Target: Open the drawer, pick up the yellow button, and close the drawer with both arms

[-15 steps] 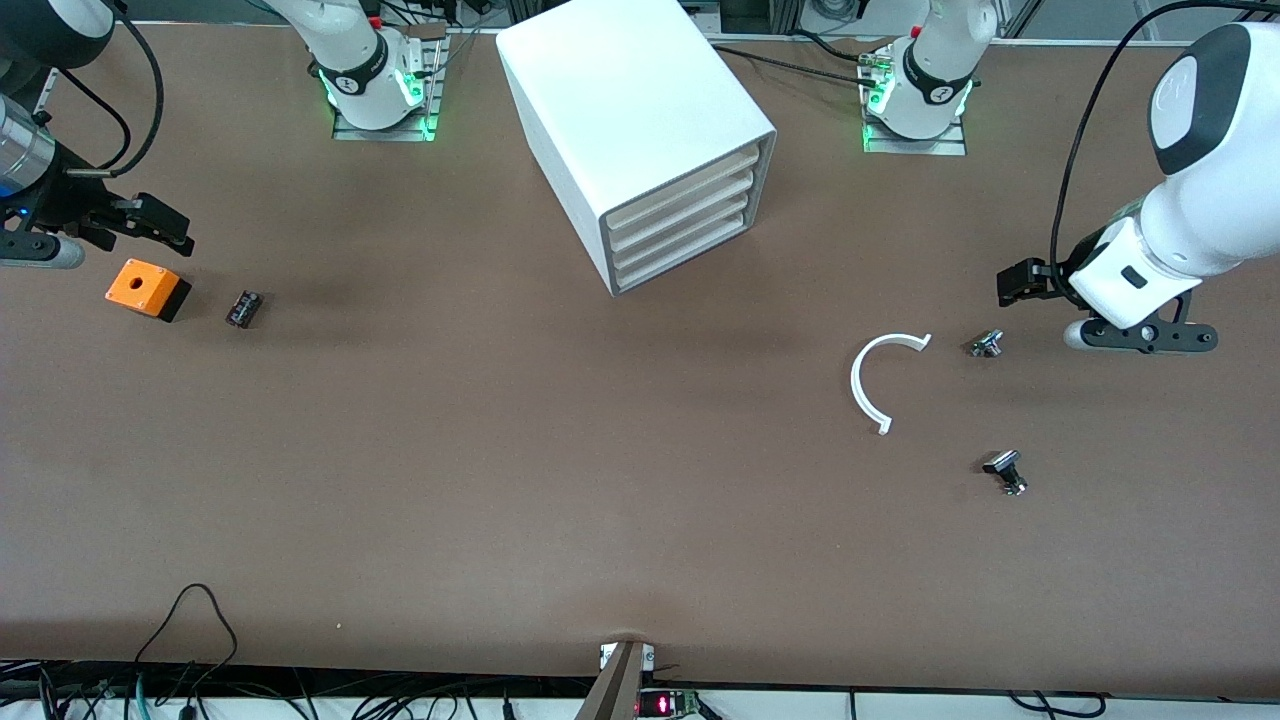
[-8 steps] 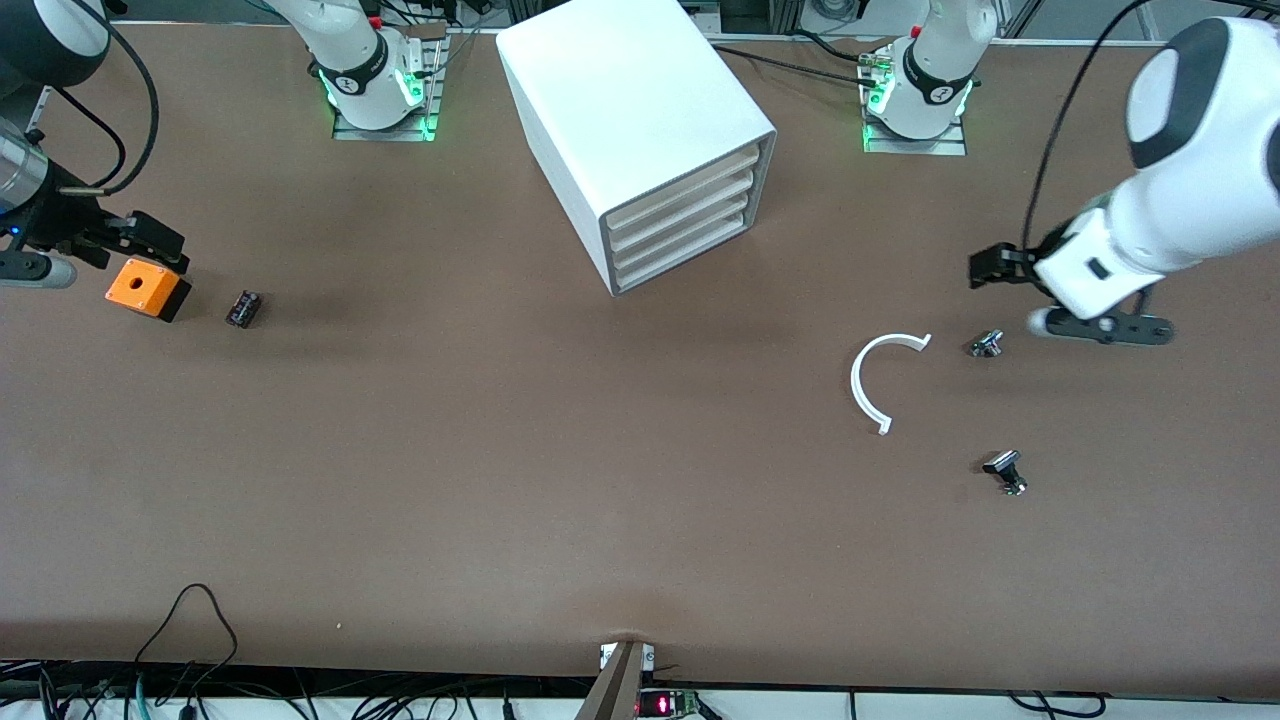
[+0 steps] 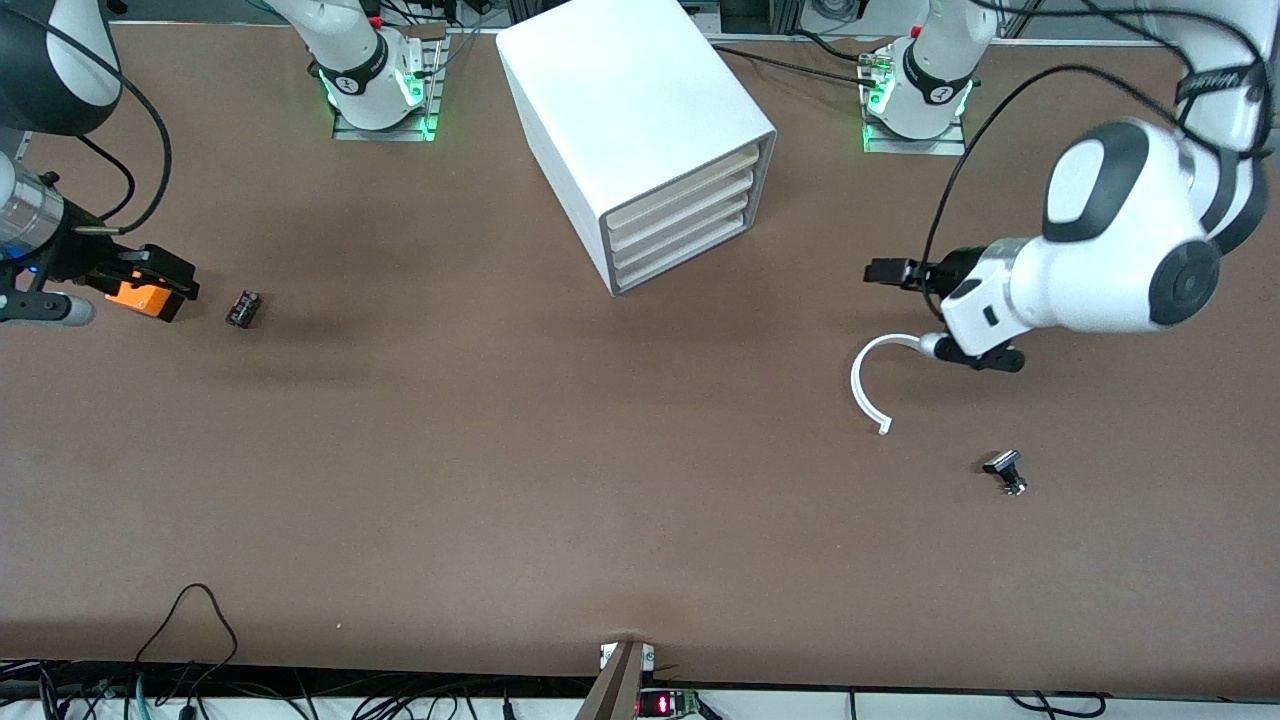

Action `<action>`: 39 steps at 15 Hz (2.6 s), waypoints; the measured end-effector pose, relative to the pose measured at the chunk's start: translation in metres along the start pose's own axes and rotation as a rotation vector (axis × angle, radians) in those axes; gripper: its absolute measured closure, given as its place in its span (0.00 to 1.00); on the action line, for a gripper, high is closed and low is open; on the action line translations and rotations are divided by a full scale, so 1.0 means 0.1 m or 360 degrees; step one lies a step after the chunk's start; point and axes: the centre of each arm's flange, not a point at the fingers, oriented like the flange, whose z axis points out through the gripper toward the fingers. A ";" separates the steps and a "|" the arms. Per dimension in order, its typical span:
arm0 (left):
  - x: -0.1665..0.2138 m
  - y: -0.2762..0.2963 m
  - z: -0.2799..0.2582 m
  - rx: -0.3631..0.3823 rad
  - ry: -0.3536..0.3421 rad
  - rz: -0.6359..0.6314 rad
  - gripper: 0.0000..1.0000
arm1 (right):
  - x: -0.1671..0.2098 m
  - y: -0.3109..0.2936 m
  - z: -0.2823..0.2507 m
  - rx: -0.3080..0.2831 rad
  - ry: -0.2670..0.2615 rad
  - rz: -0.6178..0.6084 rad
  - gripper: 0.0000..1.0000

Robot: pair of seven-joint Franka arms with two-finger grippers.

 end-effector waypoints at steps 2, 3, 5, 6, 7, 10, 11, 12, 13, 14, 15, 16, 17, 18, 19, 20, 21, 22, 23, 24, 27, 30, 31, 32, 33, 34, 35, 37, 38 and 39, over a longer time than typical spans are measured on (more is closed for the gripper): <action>0.13 0.01 0.35 -0.0259 -0.0137 -0.0053 0.00 | 0.03 -0.17 -0.05 0.0001 0.0017 -0.0103 0.00; 0.16 0.01 0.55 -0.0381 -0.0208 -0.0080 0.00 | 0.03 -0.25 -0.09 0.0010 0.0030 -0.0144 0.00; 0.17 0.00 1.00 -0.0609 -0.0320 -0.0062 0.00 | 0.04 -0.39 -0.14 0.0048 0.0046 -0.0248 0.00; 0.16 -0.01 1.22 -0.0694 -0.0347 -0.0029 0.00 | 0.04 -0.44 -0.16 0.0055 0.0049 -0.0323 0.00; 0.13 0.00 1.45 -0.0761 -0.0365 0.0008 0.00 | 0.04 -0.48 -0.17 0.0057 0.0049 -0.0401 0.00; -0.02 0.13 1.96 -0.0884 -0.0457 0.0049 0.00 | 0.05 -0.56 -0.26 0.0053 0.0067 -0.0589 0.00; -0.08 0.20 2.07 -0.0896 -0.0490 0.0054 0.01 | 0.05 -0.58 -0.29 0.0051 0.0074 -0.0629 0.00; -0.13 0.25 2.15 -0.0899 -0.0520 0.0058 0.01 | 0.06 -0.58 -0.31 0.0050 0.0079 -0.0678 0.00; -0.18 0.29 2.22 -0.0895 -0.0548 0.0063 0.06 | 0.07 -0.58 -0.31 0.0048 0.0081 -0.0746 0.00; -0.23 0.30 2.28 -0.0891 -0.0570 0.0065 0.06 | 0.09 -0.58 -0.31 0.0046 0.0083 -0.0823 0.00; -0.27 0.31 2.34 -0.0888 -0.0591 0.0070 0.12 | 0.12 -0.59 -0.29 0.0047 0.0083 -0.0898 0.00; -0.31 0.32 2.40 -0.0885 -0.0611 0.0081 0.16 | 0.16 -0.62 -0.27 0.0061 0.0084 -0.0975 0.00; -0.35 0.35 2.45 -0.0881 -0.0630 0.0092 0.16 | 0.20 -0.67 -0.23 0.0087 0.0087 -0.1063 0.00; -0.39 0.39 2.50 -0.0878 -0.0647 0.0109 0.21 | 0.25 -0.73 -0.20 0.0107 0.0093 -0.1171 0.00; -0.42 0.44 2.52 -0.0875 -0.0656 0.0128 0.28 | 0.30 -0.79 -0.17 0.0113 0.0096 -0.1286 0.00; -0.44 0.47 2.51 -0.0872 -0.0652 0.0138 0.29 | 0.35 -0.87 -0.16 0.0111 0.0102 -0.1396 0.00; -0.45 0.49 2.49 -0.0871 -0.0654 0.0147 0.27 | 0.39 -0.92 -0.16 0.0107 0.0110 -0.1495 0.00; -0.48 0.51 2.47 -0.0872 -0.0665 0.0160 0.27 | 0.44 -0.96 -0.15 0.0103 0.0118 -0.1592 0.00; -0.50 0.53 2.45 -0.0873 -0.0674 0.0171 0.25 | 0.48 -0.96 -0.15 0.0098 0.0126 -0.1693 0.00; -0.51 0.54 2.42 -0.0878 -0.0680 0.0177 0.24 | 0.52 -0.96 -0.13 0.0095 0.0130 -0.1785 0.00; -0.52 0.51 2.35 -0.0895 -0.0676 0.0200 0.26 | 0.61 -0.97 -0.05 0.0097 0.0125 -0.1956 0.00; -0.54 0.47 2.40 -0.0910 -0.0669 0.0252 0.56 | 0.62 -1.20 0.02 0.0108 0.0109 -0.2048 0.00; -0.54 0.45 2.42 -0.0913 -0.0671 0.0250 0.65 | 0.60 -1.37 0.04 0.0110 0.0105 -0.2089 0.00; -0.53 0.43 2.44 -0.0924 -0.0662 0.0281 0.73 | 0.57 -1.55 0.05 0.0113 0.0099 -0.2134 0.00; -0.53 0.42 2.44 -0.0932 -0.0658 0.0294 0.73 | 0.55 -1.71 0.08 0.0117 0.0090 -0.2174 0.00; -0.53 0.42 2.44 -0.0935 -0.0657 0.0302 0.73 | 0.53 -1.84 0.12 0.0122 0.0079 -0.2206 0.00; -0.52 0.42 2.44 -0.0936 -0.0652 0.0305 0.74 | 0.52 -1.93 0.16 0.0126 0.0069 -0.2228 0.00; -0.48 0.38 2.42 -0.0927 -0.0605 0.0290 0.74 | 0.50 -2.05 0.19 0.0130 0.0060 -0.2257 0.00; -0.42 0.31 2.37 -0.0928 -0.0557 0.0268 0.74 | 0.50 -2.08 0.21 0.0132 0.0056 -0.2265 0.00; -0.33 0.18 2.27 -0.0934 -0.0489 0.0238 0.74 | 0.50 -2.10 0.23 0.0134 0.0051 -0.2270 0.00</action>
